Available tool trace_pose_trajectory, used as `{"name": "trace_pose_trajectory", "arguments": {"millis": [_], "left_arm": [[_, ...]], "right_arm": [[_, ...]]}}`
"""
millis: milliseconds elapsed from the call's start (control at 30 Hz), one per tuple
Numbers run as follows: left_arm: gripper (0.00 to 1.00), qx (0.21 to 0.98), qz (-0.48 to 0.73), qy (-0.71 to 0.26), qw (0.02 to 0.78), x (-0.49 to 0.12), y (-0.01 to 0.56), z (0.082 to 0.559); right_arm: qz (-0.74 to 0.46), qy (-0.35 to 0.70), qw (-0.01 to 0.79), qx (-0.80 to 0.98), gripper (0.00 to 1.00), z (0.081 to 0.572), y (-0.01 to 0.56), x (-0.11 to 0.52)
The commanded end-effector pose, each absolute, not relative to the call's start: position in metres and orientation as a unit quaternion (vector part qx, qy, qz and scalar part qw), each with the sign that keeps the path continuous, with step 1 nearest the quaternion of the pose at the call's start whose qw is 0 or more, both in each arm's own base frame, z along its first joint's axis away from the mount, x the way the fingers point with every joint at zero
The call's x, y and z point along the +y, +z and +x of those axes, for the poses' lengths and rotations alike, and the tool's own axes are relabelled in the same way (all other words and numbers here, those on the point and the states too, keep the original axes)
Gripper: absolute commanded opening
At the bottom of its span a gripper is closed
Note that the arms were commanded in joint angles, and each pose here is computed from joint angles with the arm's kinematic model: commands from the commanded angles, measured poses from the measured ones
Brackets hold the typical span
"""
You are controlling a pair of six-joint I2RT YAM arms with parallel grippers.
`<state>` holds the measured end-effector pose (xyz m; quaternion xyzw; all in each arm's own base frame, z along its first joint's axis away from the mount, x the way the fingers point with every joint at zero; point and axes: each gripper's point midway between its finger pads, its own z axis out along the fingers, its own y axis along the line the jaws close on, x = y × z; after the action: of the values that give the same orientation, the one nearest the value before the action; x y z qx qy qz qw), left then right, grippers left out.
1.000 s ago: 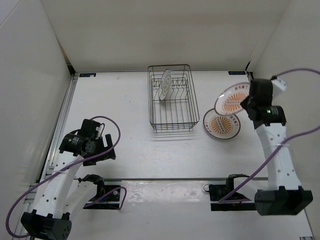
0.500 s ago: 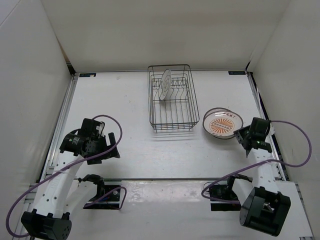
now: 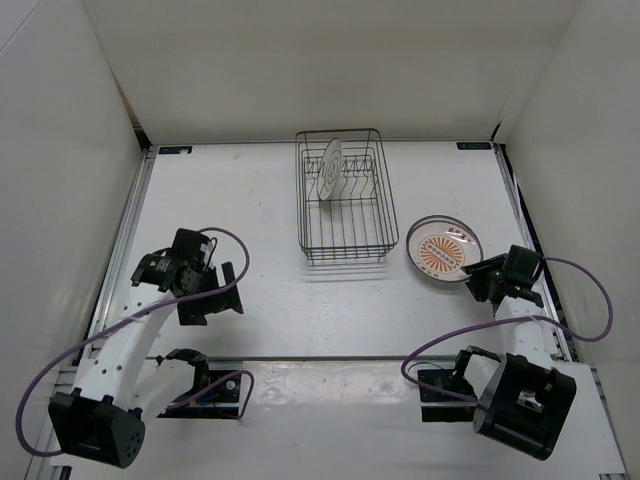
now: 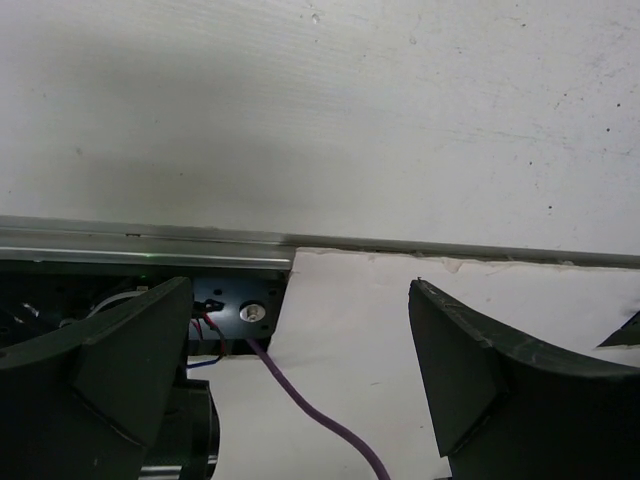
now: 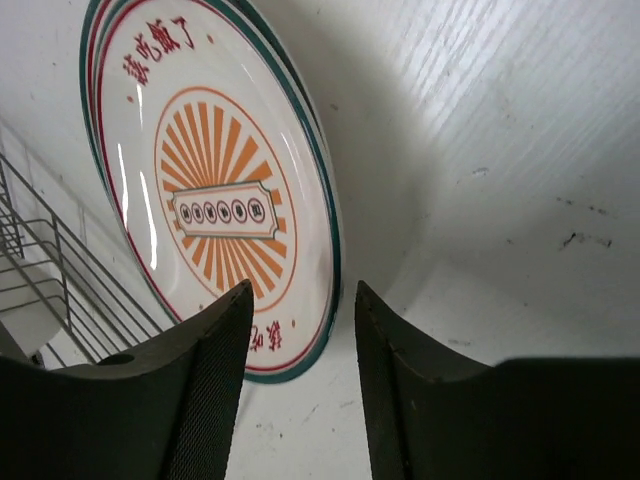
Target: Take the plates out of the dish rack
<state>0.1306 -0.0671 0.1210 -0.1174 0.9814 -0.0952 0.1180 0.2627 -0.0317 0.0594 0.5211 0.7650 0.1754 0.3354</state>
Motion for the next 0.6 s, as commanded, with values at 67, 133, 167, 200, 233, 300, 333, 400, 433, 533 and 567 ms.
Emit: {"name": "trace_pose_trajectory", "arguments": {"millis": [67, 133, 167, 200, 233, 300, 333, 400, 433, 533, 567], "left_arm": [[1.0, 0.976, -0.119, -0.127, 0.134, -0.084, 0.127, 0.163], [1.0, 0.968, -0.118, -0.133, 0.177, -0.09, 0.137, 0.192], [1.0, 0.962, -0.117, -0.132, 0.209, -0.091, 0.144, 0.21], [1.0, 0.953, -0.116, -0.137, 0.243, -0.093, 0.15, 0.229], [1.0, 0.95, -0.11, -0.138, 0.258, -0.096, 0.153, 0.24], [1.0, 0.931, -0.104, -0.161, 0.312, -0.106, 0.167, 0.272], [1.0, 0.906, -0.089, -0.195, 0.366, -0.121, 0.186, 0.301], [1.0, 0.899, -0.073, -0.205, 0.381, -0.136, 0.189, 0.327], [1.0, 0.883, -0.045, -0.223, 0.412, -0.154, 0.204, 0.342], [1.0, 0.883, 0.024, -0.23, 0.407, -0.194, 0.212, 0.372], [1.0, 0.88, 0.046, -0.229, 0.413, -0.207, 0.218, 0.388]], "right_arm": [[0.498, 0.161, 0.315, 0.792, 0.54, 0.262, 0.094, -0.033], [0.503, 0.147, 0.28, 0.804, 0.54, 0.254, 0.099, -0.033], [0.497, 0.134, 0.257, 0.818, 0.54, 0.249, 0.108, -0.033], [0.495, 0.125, 0.261, 0.819, 0.54, 0.253, 0.122, -0.037], [0.502, 0.114, 0.245, 0.822, 0.54, 0.245, 0.13, -0.037], [0.542, 0.055, 0.214, 0.811, 0.54, 0.218, 0.131, -0.047], [0.551, 0.05, 0.227, 0.801, 0.54, 0.222, 0.145, -0.052], [0.563, 0.02, 0.198, 0.802, 0.54, 0.207, 0.146, -0.054], [0.559, 0.021, 0.208, 0.803, 0.54, 0.211, 0.154, -0.055], [0.532, 0.058, 0.224, 0.814, 0.54, 0.224, 0.158, -0.045], [0.519, 0.078, 0.236, 0.818, 0.54, 0.233, 0.161, -0.039]]}}
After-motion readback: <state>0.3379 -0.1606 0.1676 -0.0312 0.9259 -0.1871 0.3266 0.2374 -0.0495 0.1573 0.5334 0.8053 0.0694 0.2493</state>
